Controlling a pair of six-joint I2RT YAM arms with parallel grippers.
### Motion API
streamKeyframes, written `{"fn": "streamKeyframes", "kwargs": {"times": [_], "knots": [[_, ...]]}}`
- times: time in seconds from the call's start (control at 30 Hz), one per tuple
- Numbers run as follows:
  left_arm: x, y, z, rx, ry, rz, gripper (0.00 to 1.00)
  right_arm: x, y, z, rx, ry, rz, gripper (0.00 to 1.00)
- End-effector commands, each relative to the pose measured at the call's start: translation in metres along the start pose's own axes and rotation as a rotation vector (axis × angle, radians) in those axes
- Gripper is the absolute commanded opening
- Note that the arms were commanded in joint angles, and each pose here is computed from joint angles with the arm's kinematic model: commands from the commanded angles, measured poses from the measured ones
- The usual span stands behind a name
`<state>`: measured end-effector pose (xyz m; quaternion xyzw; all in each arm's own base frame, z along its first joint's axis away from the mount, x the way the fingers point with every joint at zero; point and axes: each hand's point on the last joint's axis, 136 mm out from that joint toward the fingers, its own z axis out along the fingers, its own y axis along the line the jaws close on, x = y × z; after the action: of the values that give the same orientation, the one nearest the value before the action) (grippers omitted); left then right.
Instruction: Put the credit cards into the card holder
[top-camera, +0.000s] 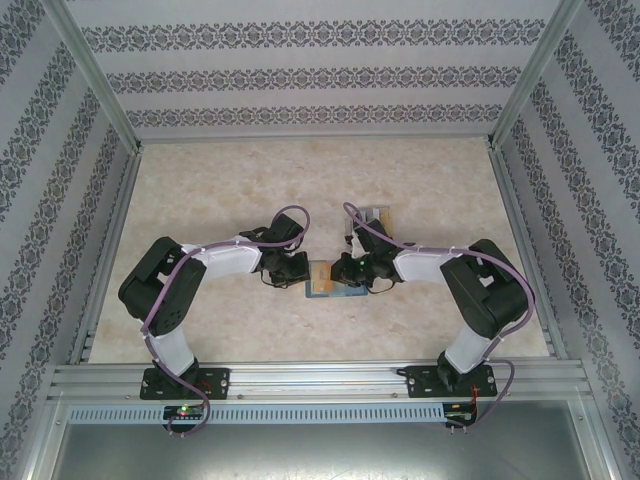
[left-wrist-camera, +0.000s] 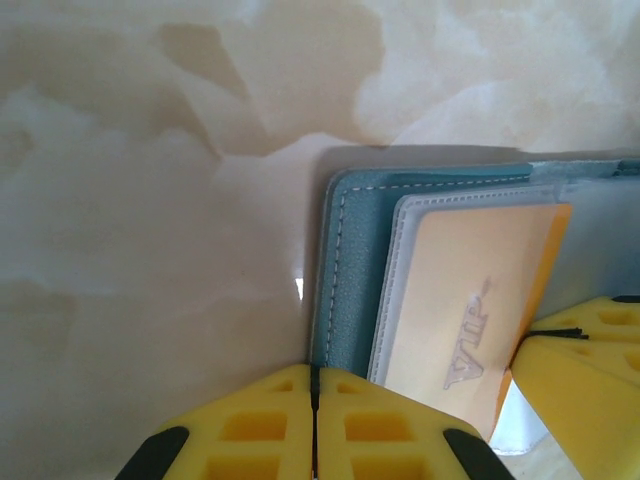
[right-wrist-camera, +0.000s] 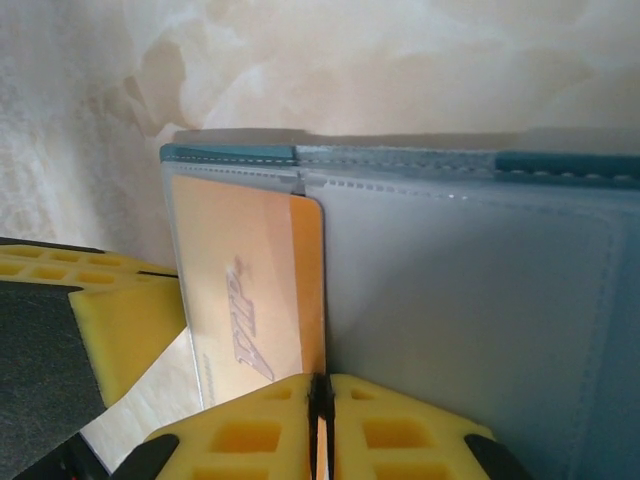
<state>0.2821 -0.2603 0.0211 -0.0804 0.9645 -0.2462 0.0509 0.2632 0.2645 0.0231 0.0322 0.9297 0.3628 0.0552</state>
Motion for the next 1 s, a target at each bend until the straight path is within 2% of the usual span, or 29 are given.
{"fn": "streamKeyframes", "kwargs": {"times": [0.0, 0.23, 0.33, 0.53, 0.6, 0.73, 0.9, 0.97], "knots": [[0.004, -0.006, 0.003, 0.015, 0.013, 0.030, 0.08, 0.003, 0.017, 0.006, -0.032, 0.034, -0.073, 0.13], [0.003, -0.006, 0.003, 0.009, 0.008, 0.032, 0.08, 0.000, 0.025, 0.006, -0.031, 0.044, -0.127, 0.16], [0.002, -0.003, -0.001, -0.007, -0.009, 0.030, 0.09, -0.003, 0.018, -0.002, 0.023, 0.026, -0.128, 0.24], [-0.003, 0.009, -0.019, -0.066, -0.083, 0.024, 0.19, -0.029, 0.009, -0.057, 0.142, -0.121, -0.177, 0.32], [-0.005, 0.009, -0.025, -0.069, -0.109, 0.024, 0.20, -0.043, -0.002, -0.080, 0.242, -0.181, -0.188, 0.33], [-0.012, 0.006, -0.036, -0.074, -0.157, 0.035, 0.25, -0.075, -0.020, -0.115, 0.439, -0.259, -0.228, 0.42], [-0.022, -0.008, -0.045, -0.031, -0.204, 0.055, 0.31, -0.105, -0.022, -0.114, 0.549, -0.213, -0.301, 0.42], [-0.025, -0.015, -0.046, -0.009, -0.210, 0.060, 0.31, -0.114, -0.016, -0.107, 0.535, -0.193, -0.309, 0.37]]}}
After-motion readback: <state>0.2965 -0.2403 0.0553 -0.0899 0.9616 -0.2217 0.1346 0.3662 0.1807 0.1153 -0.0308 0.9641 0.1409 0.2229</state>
